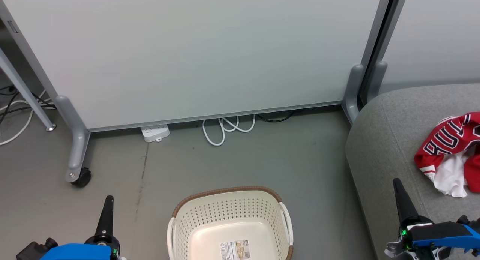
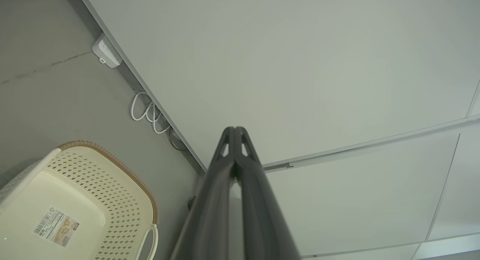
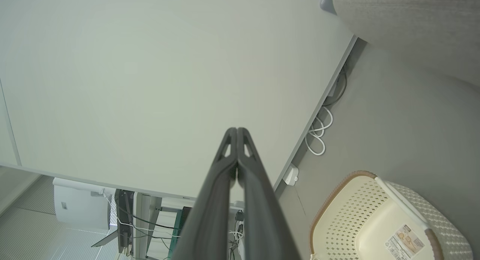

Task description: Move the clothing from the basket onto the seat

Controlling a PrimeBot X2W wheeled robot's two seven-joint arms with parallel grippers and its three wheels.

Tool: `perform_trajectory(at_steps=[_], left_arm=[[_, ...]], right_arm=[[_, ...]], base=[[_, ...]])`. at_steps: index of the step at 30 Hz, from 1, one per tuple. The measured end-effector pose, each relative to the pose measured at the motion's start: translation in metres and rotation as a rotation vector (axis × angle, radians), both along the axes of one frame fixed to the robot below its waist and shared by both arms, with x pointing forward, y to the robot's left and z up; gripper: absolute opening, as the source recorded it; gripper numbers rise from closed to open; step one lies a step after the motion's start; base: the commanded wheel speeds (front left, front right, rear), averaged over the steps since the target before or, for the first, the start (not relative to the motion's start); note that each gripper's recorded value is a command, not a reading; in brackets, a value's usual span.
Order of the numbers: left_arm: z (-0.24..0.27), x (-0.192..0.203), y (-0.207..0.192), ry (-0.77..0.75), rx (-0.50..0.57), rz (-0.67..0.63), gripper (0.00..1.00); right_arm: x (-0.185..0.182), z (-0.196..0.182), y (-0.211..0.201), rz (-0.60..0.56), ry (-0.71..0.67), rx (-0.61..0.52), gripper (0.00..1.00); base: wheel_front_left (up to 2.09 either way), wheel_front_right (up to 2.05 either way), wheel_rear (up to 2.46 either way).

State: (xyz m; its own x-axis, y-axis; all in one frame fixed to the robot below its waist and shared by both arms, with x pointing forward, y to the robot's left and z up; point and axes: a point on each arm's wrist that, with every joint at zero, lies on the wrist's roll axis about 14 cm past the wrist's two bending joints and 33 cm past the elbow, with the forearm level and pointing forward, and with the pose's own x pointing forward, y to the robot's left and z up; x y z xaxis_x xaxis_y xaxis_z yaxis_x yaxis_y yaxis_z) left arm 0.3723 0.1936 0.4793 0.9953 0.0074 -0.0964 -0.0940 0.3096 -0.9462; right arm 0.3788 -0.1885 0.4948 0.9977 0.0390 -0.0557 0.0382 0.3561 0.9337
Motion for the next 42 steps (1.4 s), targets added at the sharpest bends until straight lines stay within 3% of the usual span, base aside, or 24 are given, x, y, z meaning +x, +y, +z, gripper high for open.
perform_trajectory(at_steps=[42], left_arm=[[0.023, 0.014, 0.006, -0.077, -0.3, 0.01, 0.0]], right_arm=[[0.008, 0.009, -0.01, -0.047, -0.036, 0.344, 0.0]], base=[[0.0, 0.0, 0.0]])
